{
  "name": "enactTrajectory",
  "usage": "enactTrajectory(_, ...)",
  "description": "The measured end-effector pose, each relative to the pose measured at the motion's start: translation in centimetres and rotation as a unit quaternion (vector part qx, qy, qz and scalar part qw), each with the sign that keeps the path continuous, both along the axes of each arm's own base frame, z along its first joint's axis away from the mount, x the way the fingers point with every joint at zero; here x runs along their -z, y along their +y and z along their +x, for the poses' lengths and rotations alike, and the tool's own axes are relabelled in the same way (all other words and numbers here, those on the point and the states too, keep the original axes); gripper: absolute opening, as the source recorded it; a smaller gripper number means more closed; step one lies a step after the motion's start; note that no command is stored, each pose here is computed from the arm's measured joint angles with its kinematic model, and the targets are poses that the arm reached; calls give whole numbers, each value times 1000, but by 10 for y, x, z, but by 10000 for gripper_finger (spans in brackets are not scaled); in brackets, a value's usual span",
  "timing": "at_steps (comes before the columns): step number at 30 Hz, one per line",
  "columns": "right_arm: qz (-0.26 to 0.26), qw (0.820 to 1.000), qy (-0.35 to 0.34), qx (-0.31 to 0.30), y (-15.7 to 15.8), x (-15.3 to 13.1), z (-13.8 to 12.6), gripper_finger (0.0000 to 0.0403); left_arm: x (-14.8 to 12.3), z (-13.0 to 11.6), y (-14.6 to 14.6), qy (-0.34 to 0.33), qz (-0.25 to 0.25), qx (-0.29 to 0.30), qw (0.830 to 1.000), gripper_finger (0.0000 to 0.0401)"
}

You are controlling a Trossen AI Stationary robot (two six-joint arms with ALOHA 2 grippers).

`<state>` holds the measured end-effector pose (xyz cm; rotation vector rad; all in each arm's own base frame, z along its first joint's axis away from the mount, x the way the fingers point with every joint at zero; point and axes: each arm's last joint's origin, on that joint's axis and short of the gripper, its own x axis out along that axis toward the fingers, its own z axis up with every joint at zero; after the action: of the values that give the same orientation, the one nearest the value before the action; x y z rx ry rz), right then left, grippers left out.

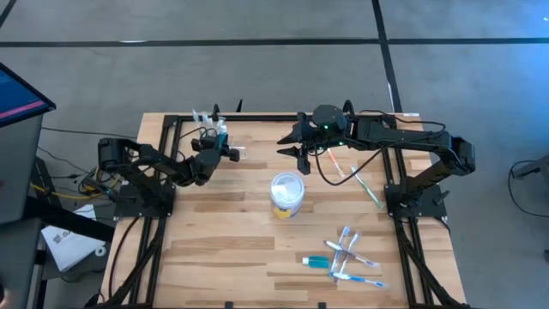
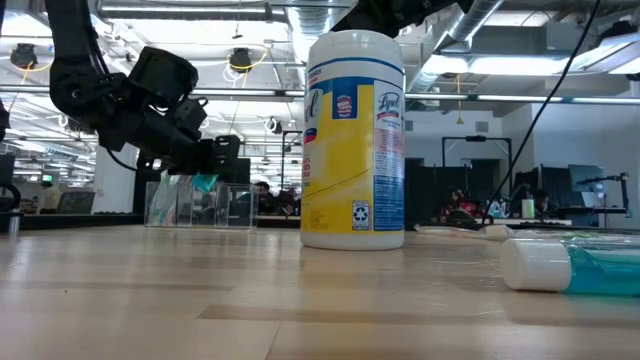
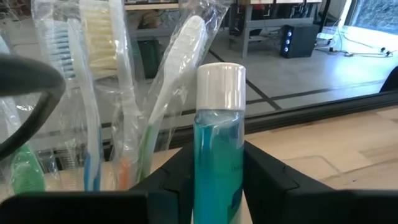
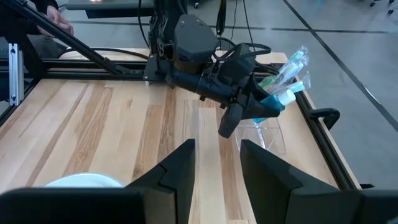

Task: Pick & Place toothbrushing station
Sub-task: Put the top mouthwash into the transparent organizer, then put the top purple toothbrush into the transparent organizer

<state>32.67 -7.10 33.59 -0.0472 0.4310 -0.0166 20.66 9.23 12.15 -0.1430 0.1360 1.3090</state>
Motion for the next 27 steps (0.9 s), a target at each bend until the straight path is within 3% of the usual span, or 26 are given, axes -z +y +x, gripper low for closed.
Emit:
enactTrajectory(8,0,1000,0,0,0,0,0,118,0,1,0,-5,-3,13,1000,123)
enactTrajectory(27,0,1000,0,0,0,0,0,118,-7,3,-3,-27,0,39,999,111)
